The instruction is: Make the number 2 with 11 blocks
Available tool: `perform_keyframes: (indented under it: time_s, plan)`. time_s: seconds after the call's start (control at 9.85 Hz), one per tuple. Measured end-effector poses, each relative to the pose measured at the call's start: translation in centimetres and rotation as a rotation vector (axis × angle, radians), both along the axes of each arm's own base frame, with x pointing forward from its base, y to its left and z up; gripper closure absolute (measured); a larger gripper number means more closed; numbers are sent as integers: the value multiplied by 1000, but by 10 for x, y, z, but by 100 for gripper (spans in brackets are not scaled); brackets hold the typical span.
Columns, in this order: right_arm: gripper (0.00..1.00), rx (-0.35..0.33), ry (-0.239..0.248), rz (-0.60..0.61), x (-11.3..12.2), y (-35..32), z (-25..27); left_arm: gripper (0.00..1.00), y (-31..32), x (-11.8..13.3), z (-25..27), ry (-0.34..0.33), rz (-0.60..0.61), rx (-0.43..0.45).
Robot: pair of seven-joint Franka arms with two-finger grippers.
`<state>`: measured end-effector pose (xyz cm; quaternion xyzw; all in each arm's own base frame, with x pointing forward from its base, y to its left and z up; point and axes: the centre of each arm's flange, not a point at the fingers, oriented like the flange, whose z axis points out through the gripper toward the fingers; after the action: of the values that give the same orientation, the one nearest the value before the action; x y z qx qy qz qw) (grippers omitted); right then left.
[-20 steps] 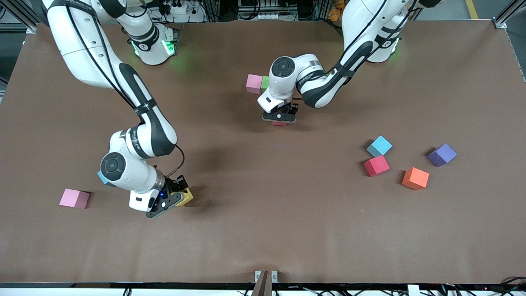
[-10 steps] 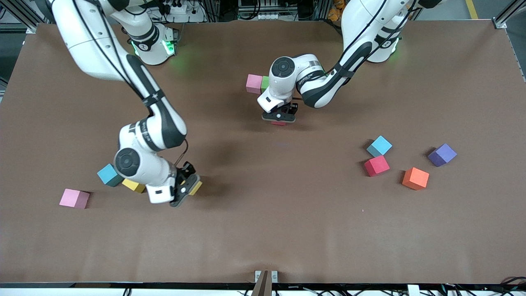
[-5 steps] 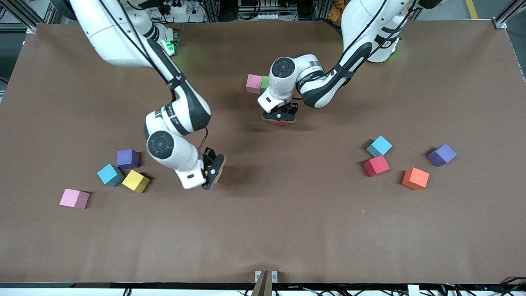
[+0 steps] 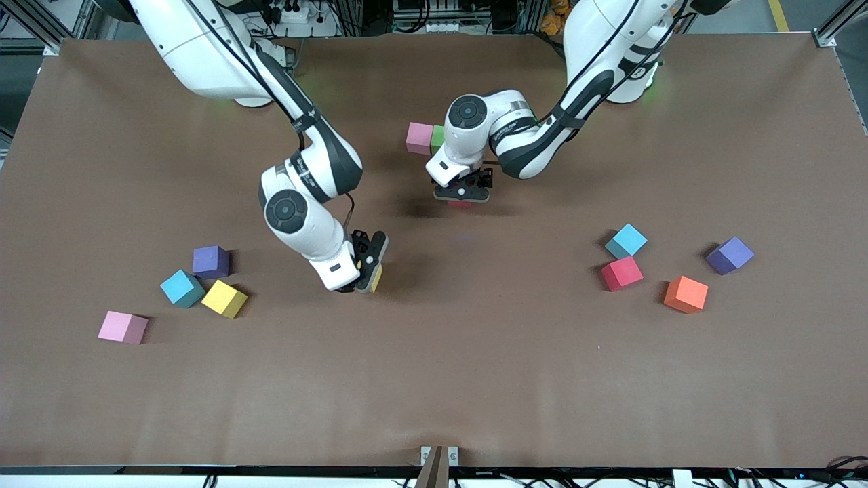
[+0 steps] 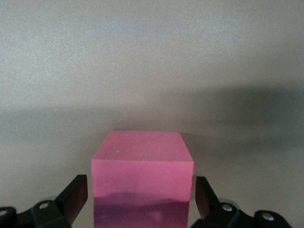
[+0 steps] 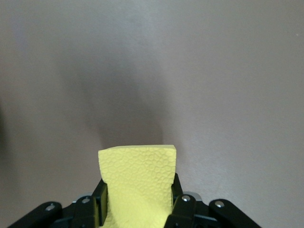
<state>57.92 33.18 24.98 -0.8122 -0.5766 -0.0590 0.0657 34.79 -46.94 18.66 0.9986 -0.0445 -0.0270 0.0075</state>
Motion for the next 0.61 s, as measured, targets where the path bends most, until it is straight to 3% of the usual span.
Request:
perform_keyframes:
  time_s: [0.61]
  plan:
    - [48,-1,1,28,-34,2,-1,0,-1,8,10,-19,9,-15]
